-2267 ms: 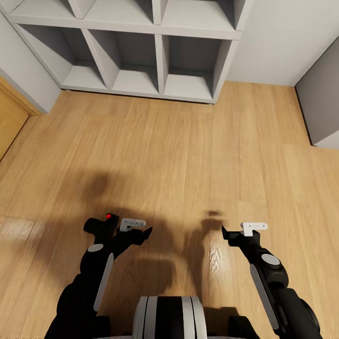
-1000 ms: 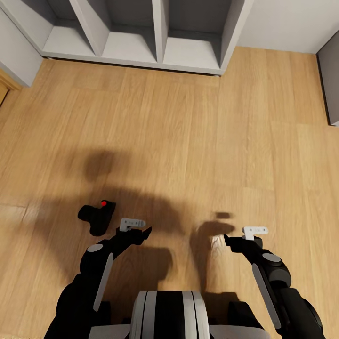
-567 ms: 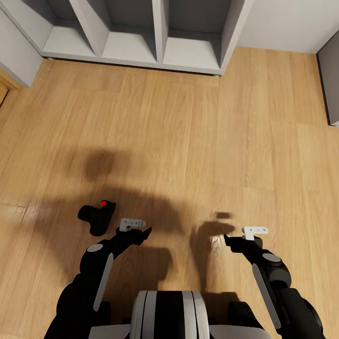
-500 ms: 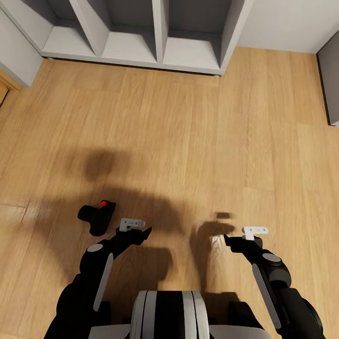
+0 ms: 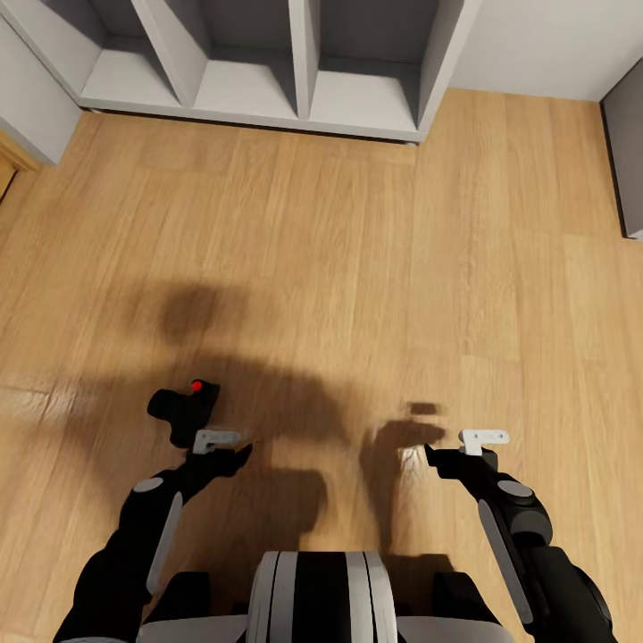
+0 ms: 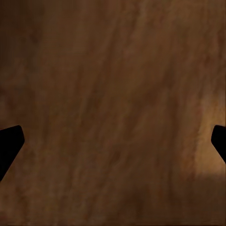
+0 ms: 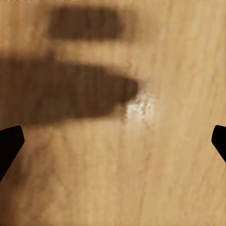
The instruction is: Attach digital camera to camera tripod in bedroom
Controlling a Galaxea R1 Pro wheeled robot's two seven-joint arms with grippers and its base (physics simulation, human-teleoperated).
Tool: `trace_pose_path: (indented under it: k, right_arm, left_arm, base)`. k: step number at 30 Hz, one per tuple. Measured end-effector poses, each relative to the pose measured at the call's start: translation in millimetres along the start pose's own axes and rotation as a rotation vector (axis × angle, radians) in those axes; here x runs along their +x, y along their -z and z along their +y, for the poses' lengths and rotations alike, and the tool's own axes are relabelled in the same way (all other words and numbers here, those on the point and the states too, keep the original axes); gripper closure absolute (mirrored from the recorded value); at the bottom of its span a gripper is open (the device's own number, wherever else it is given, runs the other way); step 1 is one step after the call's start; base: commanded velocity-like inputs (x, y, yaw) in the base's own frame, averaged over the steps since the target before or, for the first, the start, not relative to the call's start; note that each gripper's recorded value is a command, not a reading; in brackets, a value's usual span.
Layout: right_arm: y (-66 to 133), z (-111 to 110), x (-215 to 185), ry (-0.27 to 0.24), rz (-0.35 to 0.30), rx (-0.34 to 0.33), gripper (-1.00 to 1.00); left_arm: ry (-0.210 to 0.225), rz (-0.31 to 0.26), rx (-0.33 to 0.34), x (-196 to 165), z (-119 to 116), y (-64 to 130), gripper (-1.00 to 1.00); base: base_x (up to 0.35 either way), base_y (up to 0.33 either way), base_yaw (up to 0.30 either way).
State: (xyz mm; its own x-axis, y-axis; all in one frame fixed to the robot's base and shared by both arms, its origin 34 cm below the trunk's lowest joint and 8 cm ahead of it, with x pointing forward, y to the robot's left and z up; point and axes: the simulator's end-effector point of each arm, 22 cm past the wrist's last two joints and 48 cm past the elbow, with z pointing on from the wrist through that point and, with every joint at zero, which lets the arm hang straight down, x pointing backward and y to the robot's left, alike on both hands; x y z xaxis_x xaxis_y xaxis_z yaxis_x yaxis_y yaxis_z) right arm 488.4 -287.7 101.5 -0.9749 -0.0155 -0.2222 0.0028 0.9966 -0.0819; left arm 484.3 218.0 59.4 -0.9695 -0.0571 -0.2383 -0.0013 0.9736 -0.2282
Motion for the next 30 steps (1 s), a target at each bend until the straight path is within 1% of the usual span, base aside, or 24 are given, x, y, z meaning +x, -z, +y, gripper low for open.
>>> trace_pose_path:
  k: [5, 7, 9, 13, 17, 22, 30]
  right_arm:
    - [0.1, 0, 0, 0.000, 0.000, 0.000, -1.00]
    - [0.1, 0, 0, 0.000, 0.000, 0.000, -1.00]
    - [0.1, 0, 0, 0.000, 0.000, 0.000, -1.00]
    - [0.0, 0, 0, 0.000, 0.000, 0.000, -1.00]
    - [0.1, 0, 0, 0.000, 0.000, 0.000, -1.00]
    - [0.1, 0, 0, -0.001, 0.000, 0.000, -1.00]
    - [0.1, 0, 0, -0.001, -0.001, 0.000, -1.00]
  left_arm:
    - [0.048, -0.073, -0.051, 14, 44, -3.3, -1.00]
    - [0.057, -0.101, -0.065, 18, 55, -3.7, -1.00]
    - [0.063, -0.115, -0.075, 24, 63, -4.0, -1.00]
    - [0.068, -0.113, -0.087, 36, 75, -4.3, -1.00]
    - [0.067, -0.106, -0.094, 44, 81, -4.2, -1.00]
    - [0.082, -0.081, -0.092, 54, 83, -5.2, -1.00]
    - [0.100, -0.061, -0.090, 55, 82, -4.7, -1.00]
  base:
    - [0.000, 0.000, 0.000]
    - [0.000, 0.000, 0.000]
    - [0.000, 0.000, 0.000]
    - [0.000, 0.000, 0.000]
    - [0.000, 0.000, 0.000]
    - [0.000, 0.000, 0.000]
    - [0.000, 0.000, 0.000]
